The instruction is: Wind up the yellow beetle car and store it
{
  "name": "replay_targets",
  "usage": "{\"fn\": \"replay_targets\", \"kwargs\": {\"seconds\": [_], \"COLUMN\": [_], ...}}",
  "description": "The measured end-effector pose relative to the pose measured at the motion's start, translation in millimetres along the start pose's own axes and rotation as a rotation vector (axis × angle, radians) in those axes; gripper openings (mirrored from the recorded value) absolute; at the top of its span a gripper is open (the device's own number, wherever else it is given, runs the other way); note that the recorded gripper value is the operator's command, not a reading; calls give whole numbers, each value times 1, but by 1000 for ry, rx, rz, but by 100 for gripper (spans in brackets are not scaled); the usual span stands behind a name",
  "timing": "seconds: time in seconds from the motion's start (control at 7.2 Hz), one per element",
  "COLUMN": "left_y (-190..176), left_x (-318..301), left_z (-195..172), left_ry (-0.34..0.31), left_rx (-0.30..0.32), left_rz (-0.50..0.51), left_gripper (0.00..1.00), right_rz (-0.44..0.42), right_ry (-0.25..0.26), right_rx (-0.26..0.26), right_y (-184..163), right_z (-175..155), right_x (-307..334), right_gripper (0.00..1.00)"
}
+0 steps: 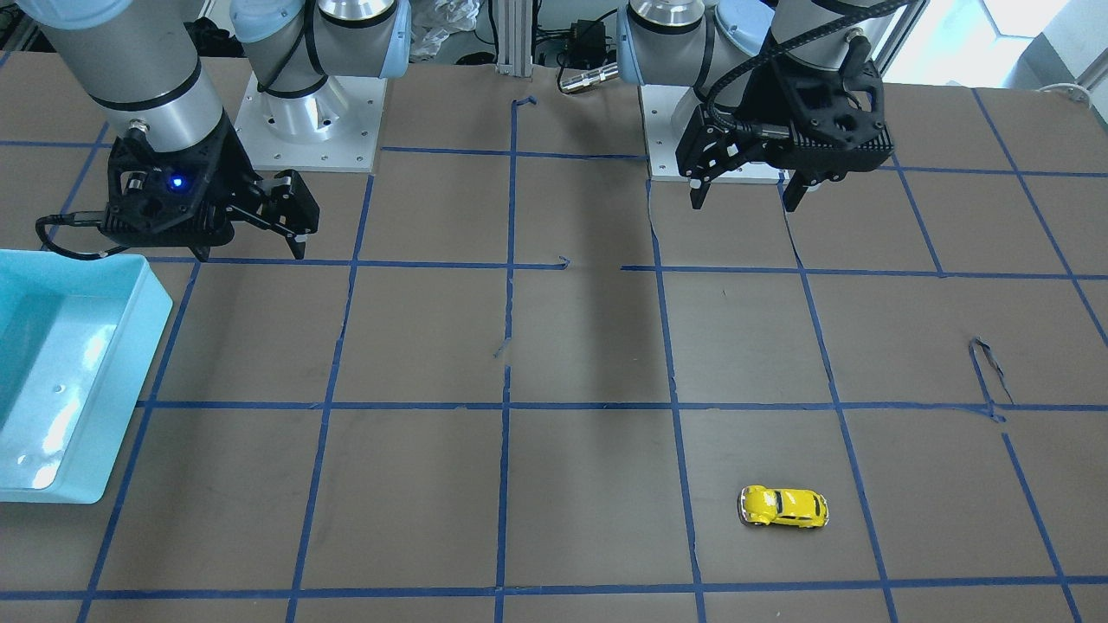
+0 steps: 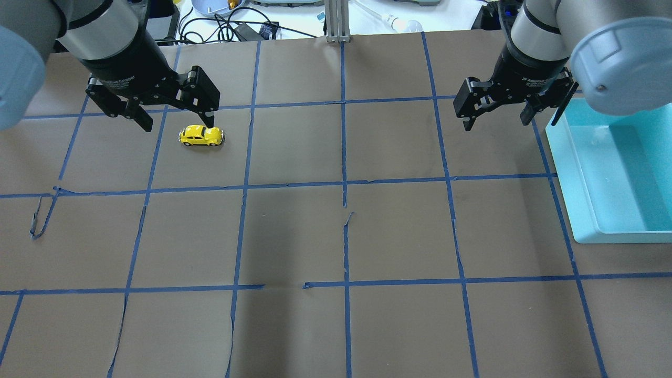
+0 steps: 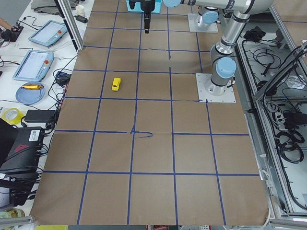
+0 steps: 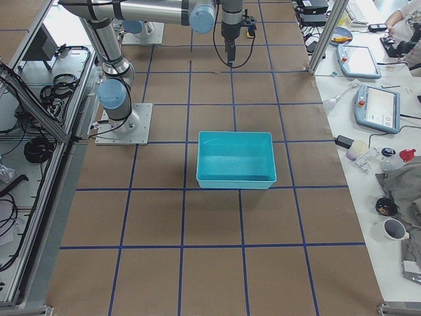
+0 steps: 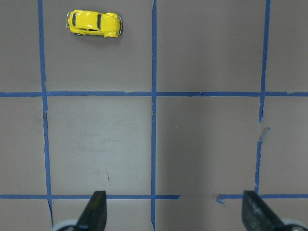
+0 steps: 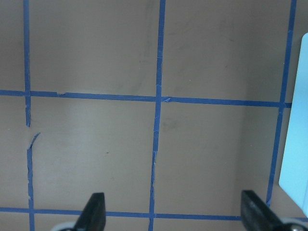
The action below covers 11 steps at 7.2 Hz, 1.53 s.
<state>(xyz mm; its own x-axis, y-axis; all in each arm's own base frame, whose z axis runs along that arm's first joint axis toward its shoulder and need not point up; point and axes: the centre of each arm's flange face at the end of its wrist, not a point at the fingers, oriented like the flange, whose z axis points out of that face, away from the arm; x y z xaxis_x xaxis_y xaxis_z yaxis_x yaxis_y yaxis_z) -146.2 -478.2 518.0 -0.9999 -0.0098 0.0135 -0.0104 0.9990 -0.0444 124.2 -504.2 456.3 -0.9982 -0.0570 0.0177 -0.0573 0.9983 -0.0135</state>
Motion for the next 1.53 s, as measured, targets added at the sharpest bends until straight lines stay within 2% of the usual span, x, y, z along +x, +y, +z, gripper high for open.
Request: {"fn": "replay_targets", "kwargs": {"seconds": [1.25, 1.39, 1.53], "left_y": [-1, 0, 0], "left_x": [0, 0, 0], "left_z": [6, 6, 6], "left_ry": [-2, -2, -2], "left_rx": [0, 0, 1], "left_rz": [24, 25, 25], "left_gripper": [100, 100, 100], "right_rz": [43, 47, 47], "right_ry": [1, 1, 0], "right_rx": [-4, -4, -4], "right_y": [0, 1, 1], "right_z": [0, 0, 0], "right_x": [0, 0, 0], "right_gripper": [100, 95, 100]}}
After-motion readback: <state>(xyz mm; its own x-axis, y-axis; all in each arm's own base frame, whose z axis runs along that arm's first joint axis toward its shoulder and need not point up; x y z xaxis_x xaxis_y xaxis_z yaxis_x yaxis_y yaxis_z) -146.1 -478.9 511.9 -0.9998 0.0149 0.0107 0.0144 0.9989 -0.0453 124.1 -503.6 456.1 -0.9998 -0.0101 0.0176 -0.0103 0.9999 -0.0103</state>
